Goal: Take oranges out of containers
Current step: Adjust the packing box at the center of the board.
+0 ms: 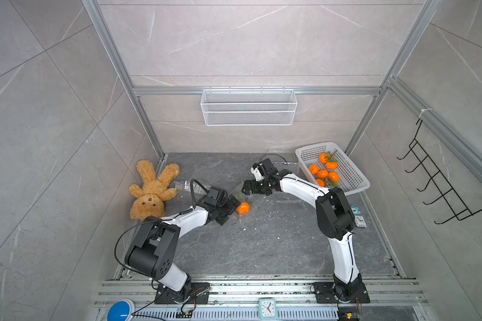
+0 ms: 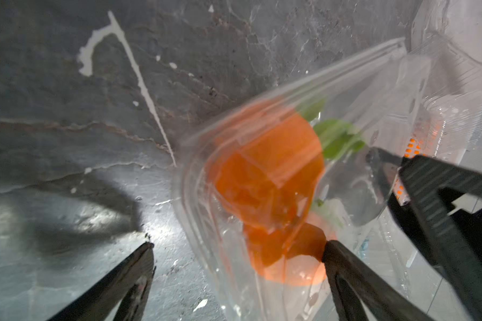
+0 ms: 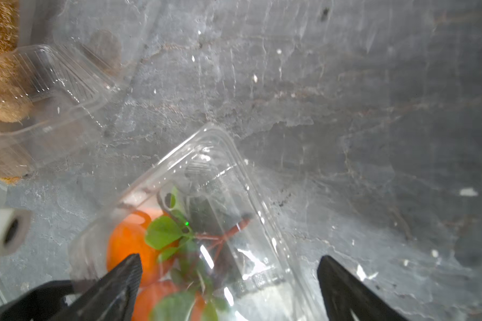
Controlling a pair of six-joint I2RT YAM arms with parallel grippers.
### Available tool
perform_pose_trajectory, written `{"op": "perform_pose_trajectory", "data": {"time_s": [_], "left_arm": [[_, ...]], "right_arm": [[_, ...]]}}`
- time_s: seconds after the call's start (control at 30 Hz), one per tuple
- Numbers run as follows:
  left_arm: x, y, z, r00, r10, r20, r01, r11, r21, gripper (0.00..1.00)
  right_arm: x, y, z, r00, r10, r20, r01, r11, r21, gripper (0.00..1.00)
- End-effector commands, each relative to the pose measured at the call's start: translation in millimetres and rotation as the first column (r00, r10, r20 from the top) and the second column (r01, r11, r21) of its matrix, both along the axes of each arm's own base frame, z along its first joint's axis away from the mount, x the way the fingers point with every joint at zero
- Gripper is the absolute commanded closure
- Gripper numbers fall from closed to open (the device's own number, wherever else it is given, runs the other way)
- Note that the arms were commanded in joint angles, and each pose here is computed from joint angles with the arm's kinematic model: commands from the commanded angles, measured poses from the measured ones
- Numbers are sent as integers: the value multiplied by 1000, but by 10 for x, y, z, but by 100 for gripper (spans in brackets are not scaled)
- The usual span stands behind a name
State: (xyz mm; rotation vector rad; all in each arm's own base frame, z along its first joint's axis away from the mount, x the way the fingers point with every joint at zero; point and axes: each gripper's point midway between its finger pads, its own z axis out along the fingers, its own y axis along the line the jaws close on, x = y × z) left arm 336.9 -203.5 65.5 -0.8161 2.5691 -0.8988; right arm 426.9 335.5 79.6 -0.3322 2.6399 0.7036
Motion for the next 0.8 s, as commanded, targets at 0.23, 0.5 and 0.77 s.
{"op": "perform_pose_trajectory", "data": {"time_s": [0.23,0.5,0.77], "left_arm": [[536,84,305,997,-2,78,0,1000,24,4],[798,175,293,997,-38,63,38,999,-2,4],[865,267,398,995,-73,61,71,997,28,4]], "right_arm": [[-668,-88,400,997,-78,-23,81,982,171,0],[-1119,-210,330,993,-94,-67,103,986,130,0],[-1050,-448,391,993,-116,-4,116,993,-12,0]]}}
